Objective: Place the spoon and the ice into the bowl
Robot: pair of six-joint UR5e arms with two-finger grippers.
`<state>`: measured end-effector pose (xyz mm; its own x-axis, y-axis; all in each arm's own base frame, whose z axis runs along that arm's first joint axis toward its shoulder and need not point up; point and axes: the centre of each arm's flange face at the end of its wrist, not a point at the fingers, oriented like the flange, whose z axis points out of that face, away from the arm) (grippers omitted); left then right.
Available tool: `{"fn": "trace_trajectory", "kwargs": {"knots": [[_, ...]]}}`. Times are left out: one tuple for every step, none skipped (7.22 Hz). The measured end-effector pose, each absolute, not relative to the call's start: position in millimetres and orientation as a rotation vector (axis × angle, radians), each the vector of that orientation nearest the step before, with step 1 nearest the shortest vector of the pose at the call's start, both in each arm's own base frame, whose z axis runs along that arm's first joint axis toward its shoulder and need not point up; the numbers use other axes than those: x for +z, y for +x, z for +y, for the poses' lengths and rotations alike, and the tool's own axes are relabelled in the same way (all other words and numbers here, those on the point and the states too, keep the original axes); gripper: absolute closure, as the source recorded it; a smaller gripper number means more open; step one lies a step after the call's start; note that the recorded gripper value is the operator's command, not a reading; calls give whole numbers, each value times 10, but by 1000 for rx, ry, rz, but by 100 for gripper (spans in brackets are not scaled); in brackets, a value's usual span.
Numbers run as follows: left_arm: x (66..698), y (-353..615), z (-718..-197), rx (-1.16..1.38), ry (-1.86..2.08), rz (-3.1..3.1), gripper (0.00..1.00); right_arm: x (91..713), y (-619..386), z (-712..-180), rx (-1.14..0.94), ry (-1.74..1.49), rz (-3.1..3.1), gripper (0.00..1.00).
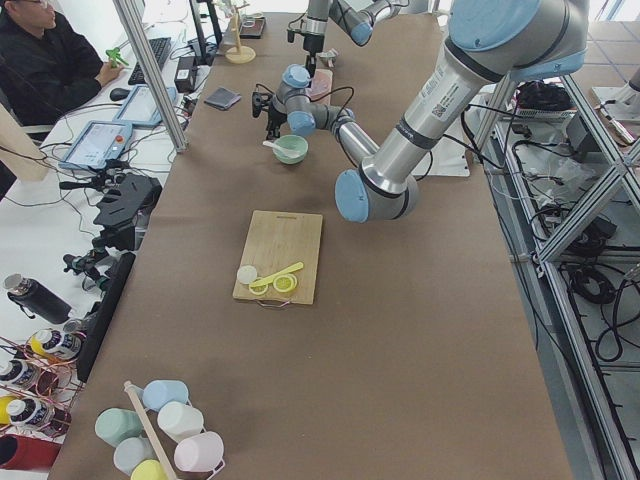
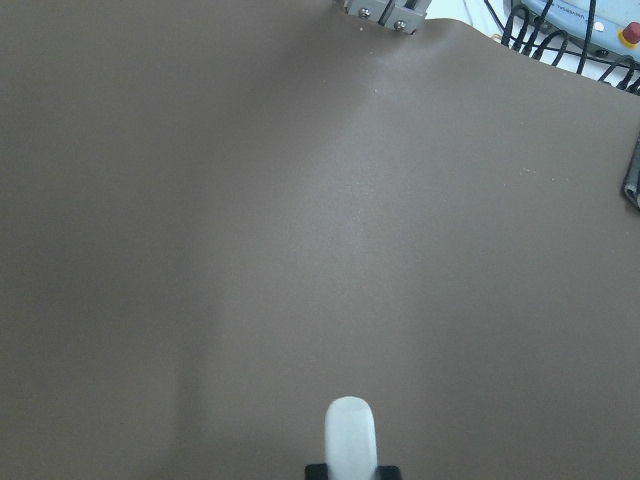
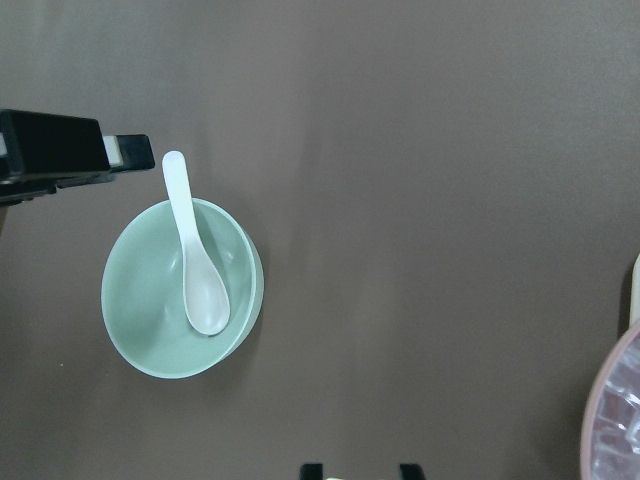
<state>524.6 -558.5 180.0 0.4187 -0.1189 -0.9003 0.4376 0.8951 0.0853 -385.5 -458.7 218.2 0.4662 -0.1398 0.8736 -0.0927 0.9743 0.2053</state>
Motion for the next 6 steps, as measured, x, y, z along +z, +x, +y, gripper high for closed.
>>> {"fn": "trace_trajectory", "kwargs": {"knots": [[1841,5061,-5642,-348,349,1085,3,2102,-3967,-4635,-24,242,-1088,100],[2011,4692,-5721,-312,373,1074,3,1984,-4158,-4685,-2,249,-1085,100],[2310,4147,-5813,-260,381,1061,3,1832,-4438,-4722,35,259,-1076,100],[2650,3558,-5882,-202,388,1045,3,1637,-4758,-4810,82,267,-1066,100],[2963,3050,-5915,-156,400,1023,3,1458,-5054,-4930,126,270,-1052,100],[3172,2722,-5934,-131,409,1006,3,1402,-5282,-5001,155,275,-1030,100]]}}
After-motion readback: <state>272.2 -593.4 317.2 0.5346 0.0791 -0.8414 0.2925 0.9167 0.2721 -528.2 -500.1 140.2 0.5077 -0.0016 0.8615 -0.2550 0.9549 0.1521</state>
